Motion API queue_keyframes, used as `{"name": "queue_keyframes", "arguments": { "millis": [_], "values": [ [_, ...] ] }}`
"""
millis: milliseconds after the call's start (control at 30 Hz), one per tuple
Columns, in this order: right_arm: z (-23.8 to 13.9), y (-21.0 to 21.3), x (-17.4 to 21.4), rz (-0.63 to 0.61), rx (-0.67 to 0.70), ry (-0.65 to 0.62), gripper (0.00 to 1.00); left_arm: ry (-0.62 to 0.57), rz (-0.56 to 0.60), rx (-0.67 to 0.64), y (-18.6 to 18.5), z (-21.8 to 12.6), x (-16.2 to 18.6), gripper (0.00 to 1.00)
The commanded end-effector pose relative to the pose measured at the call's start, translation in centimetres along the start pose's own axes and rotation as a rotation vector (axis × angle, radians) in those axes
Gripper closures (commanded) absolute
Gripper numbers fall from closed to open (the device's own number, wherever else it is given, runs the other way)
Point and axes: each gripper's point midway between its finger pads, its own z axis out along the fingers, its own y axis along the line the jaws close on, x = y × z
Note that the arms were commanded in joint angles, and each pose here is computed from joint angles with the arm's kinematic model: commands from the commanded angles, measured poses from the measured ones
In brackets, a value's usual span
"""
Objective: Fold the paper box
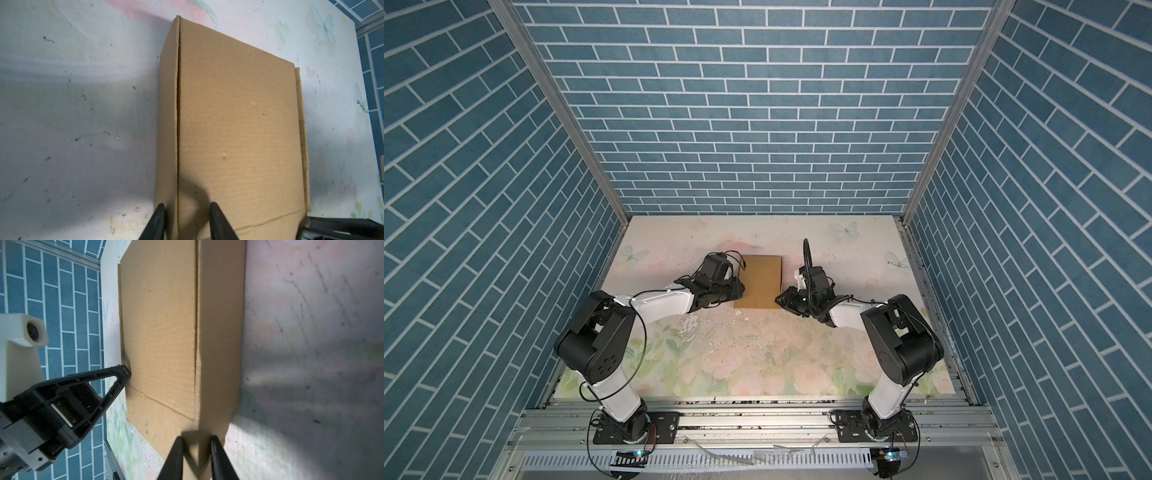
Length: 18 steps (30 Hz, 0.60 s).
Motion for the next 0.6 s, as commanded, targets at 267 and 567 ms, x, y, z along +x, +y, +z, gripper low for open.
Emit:
{"name": "queue_keyframes", "arguments": {
  "millis": [267,567],
  "values": [
    [-0.9,1.6,-2.4,-0.252,-0.006,-0.109,0.76,0.094,0.022,0.044,-1.3,0.7,2.6,0.63],
    [-0.8,1.7,-2.9,-0.339,-0.021,-0.149,0.76,0.105,0.021,0.054,-1.6,1.0,2.8,0.63]
  ]
}}
